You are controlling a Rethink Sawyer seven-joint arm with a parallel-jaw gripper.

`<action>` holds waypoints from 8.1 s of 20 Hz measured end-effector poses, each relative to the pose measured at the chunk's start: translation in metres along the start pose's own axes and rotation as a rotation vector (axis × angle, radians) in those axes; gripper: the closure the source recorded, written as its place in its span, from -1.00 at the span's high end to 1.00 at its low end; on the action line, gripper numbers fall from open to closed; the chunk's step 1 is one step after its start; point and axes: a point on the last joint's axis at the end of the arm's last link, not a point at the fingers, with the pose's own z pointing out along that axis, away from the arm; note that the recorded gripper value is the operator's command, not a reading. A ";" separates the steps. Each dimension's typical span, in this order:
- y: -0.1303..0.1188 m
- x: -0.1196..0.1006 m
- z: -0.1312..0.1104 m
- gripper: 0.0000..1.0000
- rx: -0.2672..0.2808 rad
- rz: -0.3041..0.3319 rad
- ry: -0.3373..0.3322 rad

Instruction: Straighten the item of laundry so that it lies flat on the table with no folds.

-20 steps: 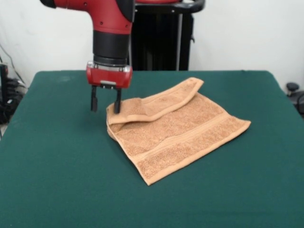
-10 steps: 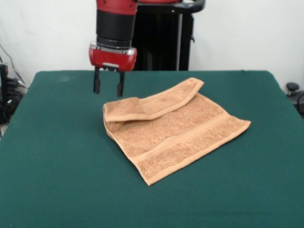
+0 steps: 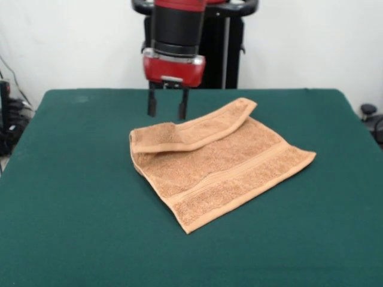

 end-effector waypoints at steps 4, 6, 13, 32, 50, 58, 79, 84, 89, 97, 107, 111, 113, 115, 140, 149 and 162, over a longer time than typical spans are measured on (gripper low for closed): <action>0.031 0.000 -0.001 1.00 -0.017 -0.023 0.004; 0.052 0.001 0.002 1.00 -0.028 -0.042 0.009; 0.086 0.008 0.020 1.00 -0.040 -0.055 0.040; 0.069 0.020 0.085 1.00 -0.038 -0.014 0.052; 0.060 0.017 0.086 1.00 -0.034 0.004 0.050; 0.022 0.013 0.087 1.00 -0.022 0.059 0.047; -0.050 0.004 0.063 1.00 0.029 0.074 -0.005; -0.041 0.004 0.052 1.00 0.027 0.058 -0.012; -0.024 0.002 0.031 1.00 0.020 0.050 -0.025; 0.004 -0.003 0.011 1.00 0.006 0.056 -0.039; 0.050 -0.009 0.003 1.00 -0.021 0.040 -0.046; 0.075 -0.012 -0.001 1.00 -0.036 0.044 -0.048; 0.083 -0.013 -0.002 1.00 -0.040 0.047 -0.048; 0.094 -0.014 -0.005 1.00 -0.045 0.051 -0.049; 0.153 0.015 0.017 1.00 -0.015 0.134 0.042; 0.174 0.014 0.014 1.00 -0.008 0.163 0.040; 0.187 0.013 0.023 1.00 -0.007 0.194 0.047</action>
